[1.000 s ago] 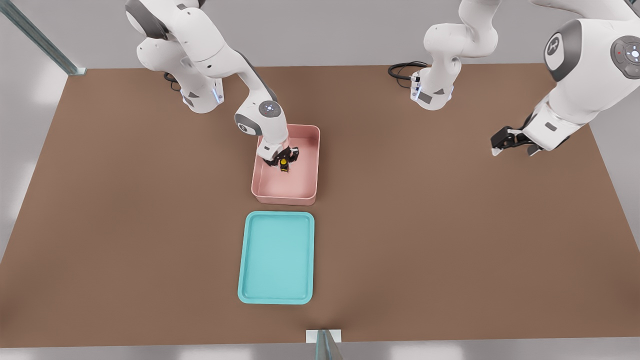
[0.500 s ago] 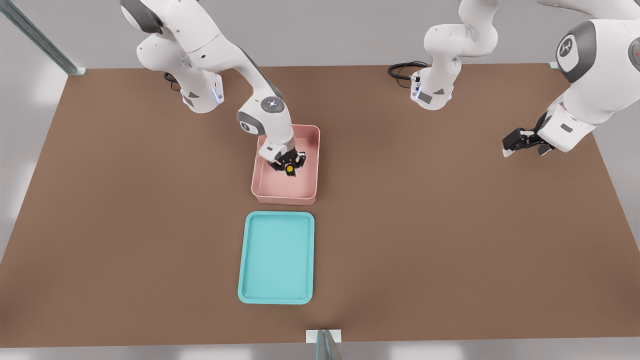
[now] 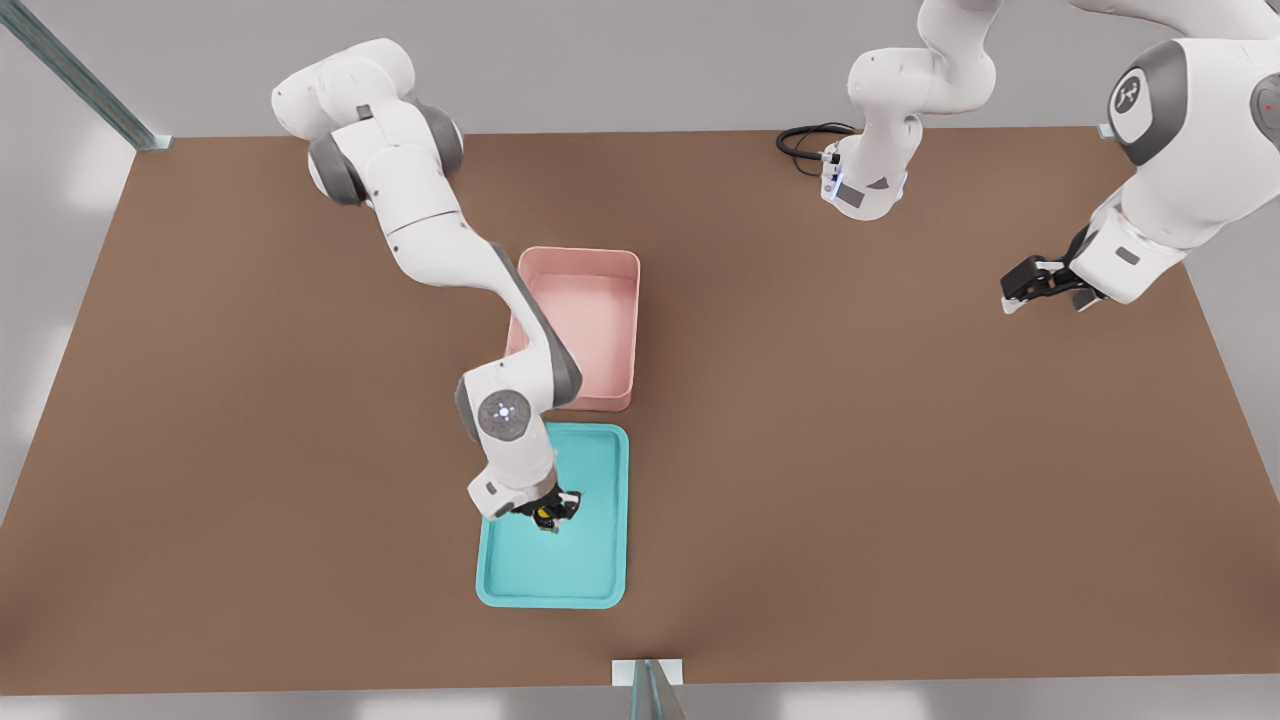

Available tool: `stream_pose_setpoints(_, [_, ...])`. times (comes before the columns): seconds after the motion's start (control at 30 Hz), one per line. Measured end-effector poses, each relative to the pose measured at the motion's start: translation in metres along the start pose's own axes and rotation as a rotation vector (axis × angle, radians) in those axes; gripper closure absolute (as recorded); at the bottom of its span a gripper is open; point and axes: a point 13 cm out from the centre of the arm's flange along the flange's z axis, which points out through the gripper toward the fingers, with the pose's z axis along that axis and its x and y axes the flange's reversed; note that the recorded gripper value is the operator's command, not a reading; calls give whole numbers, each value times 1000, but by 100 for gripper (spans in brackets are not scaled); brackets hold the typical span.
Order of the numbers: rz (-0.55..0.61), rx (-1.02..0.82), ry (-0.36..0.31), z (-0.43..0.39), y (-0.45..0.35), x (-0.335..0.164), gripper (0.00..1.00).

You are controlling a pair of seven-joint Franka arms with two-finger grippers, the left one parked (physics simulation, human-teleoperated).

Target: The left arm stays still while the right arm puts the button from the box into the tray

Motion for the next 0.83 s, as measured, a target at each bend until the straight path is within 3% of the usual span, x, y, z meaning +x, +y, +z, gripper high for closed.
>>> stream_pose_setpoints(0.13, [-38, -89, -23, -59, 15, -43, 0])
stream_pose_setpoints(0.23, [-111, -96, -88, -239, 2, -78, 0])
stream_pose_setpoints(0.3, [-84, -136, 32, -295, -86, -83, 0])
stream_pose_setpoints(0.37, [-61, -24, 108, -356, -192, -23, 0])
stream_pose_setpoints(0.43, [-26, 45, 131, -379, -252, -11, 0])
stream_pose_setpoints(0.53, [23, 99, 84, -437, -309, -24, 0])
stream_pose_setpoints(0.6, [45, 116, 110, -438, -334, -25, 0])
stream_pose_setpoints(0.83, [-70, 112, 155, -423, -307, -27, 0])
